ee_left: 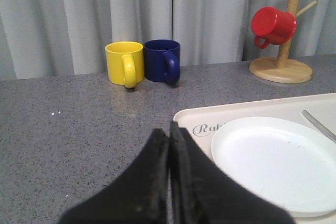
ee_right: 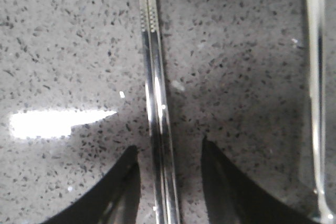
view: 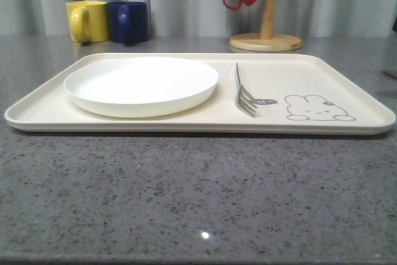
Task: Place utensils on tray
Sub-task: 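Grasp the silver chopsticks with the right gripper and lift, then place the chopsticks on the tray beside the fork and release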
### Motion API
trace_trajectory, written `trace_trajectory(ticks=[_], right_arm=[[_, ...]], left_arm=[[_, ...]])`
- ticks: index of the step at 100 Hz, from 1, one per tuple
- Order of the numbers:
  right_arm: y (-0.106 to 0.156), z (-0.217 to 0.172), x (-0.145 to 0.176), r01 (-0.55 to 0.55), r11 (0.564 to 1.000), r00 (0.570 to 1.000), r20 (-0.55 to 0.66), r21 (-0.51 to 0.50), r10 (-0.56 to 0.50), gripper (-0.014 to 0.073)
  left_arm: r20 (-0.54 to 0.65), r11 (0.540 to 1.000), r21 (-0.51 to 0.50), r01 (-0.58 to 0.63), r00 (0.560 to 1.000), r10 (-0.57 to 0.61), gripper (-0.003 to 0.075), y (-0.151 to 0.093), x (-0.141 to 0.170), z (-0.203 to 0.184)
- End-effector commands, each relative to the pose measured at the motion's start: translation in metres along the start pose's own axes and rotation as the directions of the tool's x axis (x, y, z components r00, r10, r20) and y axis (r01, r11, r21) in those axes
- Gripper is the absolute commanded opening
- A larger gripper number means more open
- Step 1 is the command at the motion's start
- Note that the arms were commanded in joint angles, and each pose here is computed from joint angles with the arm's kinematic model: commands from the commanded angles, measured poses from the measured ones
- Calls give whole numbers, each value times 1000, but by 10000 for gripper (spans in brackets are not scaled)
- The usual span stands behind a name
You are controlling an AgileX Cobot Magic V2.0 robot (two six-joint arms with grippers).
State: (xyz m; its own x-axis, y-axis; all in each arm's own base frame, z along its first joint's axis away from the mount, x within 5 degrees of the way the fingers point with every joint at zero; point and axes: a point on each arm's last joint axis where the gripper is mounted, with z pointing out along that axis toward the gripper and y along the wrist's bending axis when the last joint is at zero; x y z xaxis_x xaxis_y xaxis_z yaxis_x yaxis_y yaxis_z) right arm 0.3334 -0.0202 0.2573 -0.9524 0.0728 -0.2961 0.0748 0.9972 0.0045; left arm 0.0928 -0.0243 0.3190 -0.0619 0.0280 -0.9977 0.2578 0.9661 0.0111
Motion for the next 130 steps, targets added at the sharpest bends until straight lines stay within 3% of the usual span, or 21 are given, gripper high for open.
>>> trace_trajectory(ticks=[1,20,40,45,75,96,113,130], right_arm=[[-2,-11,-7,8,1000,998,64,2,-8,302],[0,-6,-7,5,1000,999,51,-24,-3,277],[2,-7,-7,-11,999,999,50,-43,13,-39],[3,-9,-8,-23,998,998,54,-56,26,-84],[23,-60,-11,-48,988,989,129,-148,68,-55],[75,-92,-10,5,973,975,216,-230,46,-55],[121,-86,-5,17,966,973,225,-257,43,-55],[149,-71,-6,-18,962,967,238,-273,85,-55]], left_arm=[[88,1000,-20,15,996,-13,-18,2,-15,-1],[88,1000,-20,15,996,-13,-18,2,-15,-1],[88,1000,-20,15,996,-13,-18,2,-15,-1],[88,1000,-20,15,996,-13,-18,2,-15,-1],[88,1000,-20,15,996,-13,-18,2,-15,-1],[88,1000,-20,15,996,-13,-18,2,-15,-1],[88,1000,-20,15,996,-13,-18,2,-15,-1],[88,1000,-20,15,996,-13,-18,2,-15,-1]])
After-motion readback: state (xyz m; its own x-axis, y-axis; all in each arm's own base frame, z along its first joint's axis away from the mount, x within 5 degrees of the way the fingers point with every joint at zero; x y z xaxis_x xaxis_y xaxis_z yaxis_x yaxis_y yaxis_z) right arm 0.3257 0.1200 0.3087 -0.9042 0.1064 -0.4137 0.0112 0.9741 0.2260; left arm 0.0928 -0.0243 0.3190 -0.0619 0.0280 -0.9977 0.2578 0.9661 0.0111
